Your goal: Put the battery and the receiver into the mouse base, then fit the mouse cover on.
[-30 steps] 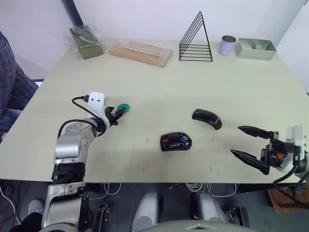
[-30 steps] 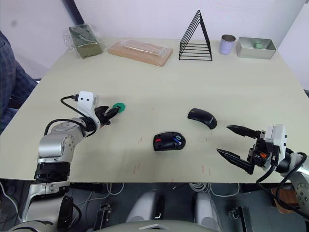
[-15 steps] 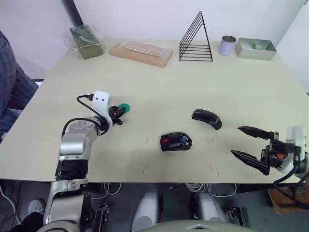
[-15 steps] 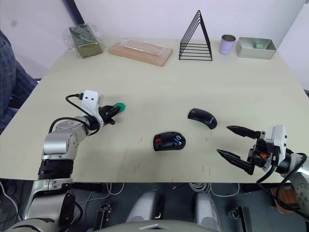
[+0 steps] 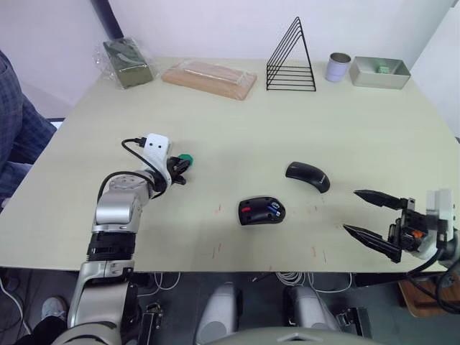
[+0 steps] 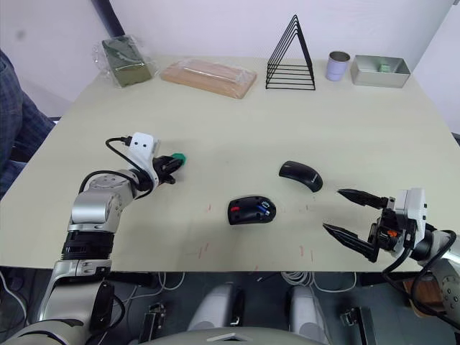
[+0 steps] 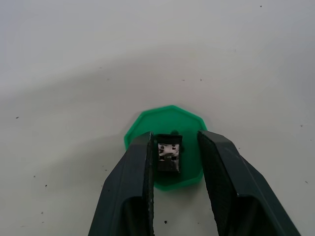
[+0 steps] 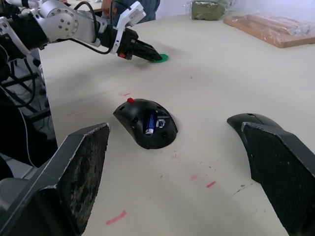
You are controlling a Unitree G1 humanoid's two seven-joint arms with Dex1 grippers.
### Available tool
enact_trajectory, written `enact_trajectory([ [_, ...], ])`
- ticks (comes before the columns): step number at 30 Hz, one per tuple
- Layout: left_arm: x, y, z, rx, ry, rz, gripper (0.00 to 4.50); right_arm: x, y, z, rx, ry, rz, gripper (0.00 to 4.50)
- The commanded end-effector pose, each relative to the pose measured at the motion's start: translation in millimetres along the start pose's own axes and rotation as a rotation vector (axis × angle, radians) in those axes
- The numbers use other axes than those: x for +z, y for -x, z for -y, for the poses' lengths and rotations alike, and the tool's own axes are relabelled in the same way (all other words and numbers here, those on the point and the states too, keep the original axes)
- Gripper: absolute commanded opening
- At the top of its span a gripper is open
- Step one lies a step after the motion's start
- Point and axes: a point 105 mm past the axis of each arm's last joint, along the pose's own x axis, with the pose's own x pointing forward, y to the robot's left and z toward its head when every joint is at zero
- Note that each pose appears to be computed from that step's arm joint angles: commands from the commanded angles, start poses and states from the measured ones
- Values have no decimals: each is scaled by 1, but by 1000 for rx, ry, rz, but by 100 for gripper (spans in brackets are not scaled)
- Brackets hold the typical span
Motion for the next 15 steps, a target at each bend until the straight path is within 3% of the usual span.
enact_trajectory([
  [1, 13, 0, 0, 4, -26, 29, 151, 11, 0, -3, 8, 44, 28, 450],
  [15, 8, 6, -1, 14, -15, 3, 151, 11, -1, -2, 8, 43, 27, 450],
])
